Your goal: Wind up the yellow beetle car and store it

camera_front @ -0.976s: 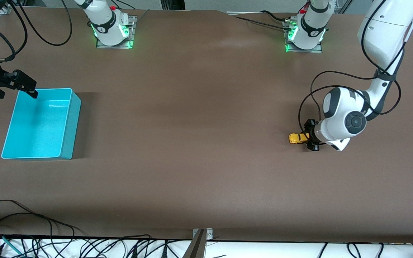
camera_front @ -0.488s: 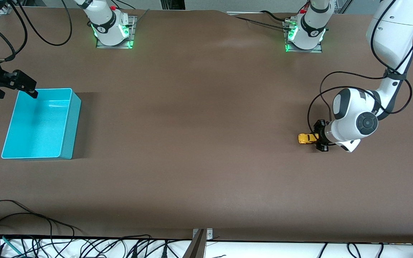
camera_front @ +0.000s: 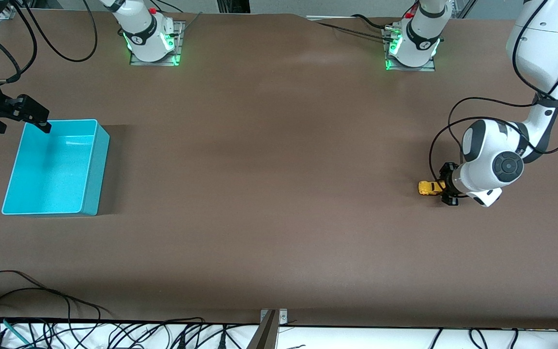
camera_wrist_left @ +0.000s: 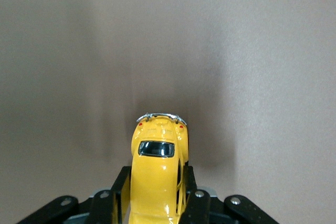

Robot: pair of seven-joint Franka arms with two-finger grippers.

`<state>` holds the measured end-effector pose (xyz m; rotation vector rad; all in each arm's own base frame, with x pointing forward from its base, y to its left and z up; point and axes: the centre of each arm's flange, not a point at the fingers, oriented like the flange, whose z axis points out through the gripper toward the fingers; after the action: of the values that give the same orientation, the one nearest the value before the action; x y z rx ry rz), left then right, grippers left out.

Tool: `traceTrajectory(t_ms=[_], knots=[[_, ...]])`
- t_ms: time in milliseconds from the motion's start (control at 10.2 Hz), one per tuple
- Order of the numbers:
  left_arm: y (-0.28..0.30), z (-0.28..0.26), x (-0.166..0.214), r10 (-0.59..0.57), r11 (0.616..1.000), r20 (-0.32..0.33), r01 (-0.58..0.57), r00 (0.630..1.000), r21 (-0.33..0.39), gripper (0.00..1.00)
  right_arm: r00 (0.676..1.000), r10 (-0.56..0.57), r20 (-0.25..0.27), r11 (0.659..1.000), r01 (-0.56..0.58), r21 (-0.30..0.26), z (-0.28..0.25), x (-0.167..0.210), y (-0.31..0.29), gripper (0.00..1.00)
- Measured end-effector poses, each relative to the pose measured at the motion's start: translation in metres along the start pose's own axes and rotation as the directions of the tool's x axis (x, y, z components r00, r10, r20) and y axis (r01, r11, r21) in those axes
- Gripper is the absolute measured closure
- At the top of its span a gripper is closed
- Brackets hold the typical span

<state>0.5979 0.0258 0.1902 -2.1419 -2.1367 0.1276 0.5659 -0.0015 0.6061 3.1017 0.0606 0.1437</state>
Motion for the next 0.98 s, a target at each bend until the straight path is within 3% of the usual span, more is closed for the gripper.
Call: traceTrajectory(t_ms=[781, 879, 976], knots=[[0.0, 0.0, 0.022, 0.011, 1.0, 0.005, -0.011, 1.0, -0.006, 0.57, 1.0, 0.0, -0.002, 1.0, 0.0, 0.0, 0.0, 0.0, 0.0, 0.0], [0.0, 0.0, 0.025, 0.012, 1.0, 0.006, -0.011, 1.0, -0.008, 0.56, 1.0, 0.0, -0.002, 1.0, 0.0, 0.0, 0.0, 0.0, 0.0, 0.0], [-0.001, 0.009, 0.029, 0.01, 1.0, 0.011, -0.01, 1.0, 0.001, 0.45, 1.0, 0.0, -0.002, 1.0, 0.0, 0.0, 0.0, 0.0, 0.0, 0.0]])
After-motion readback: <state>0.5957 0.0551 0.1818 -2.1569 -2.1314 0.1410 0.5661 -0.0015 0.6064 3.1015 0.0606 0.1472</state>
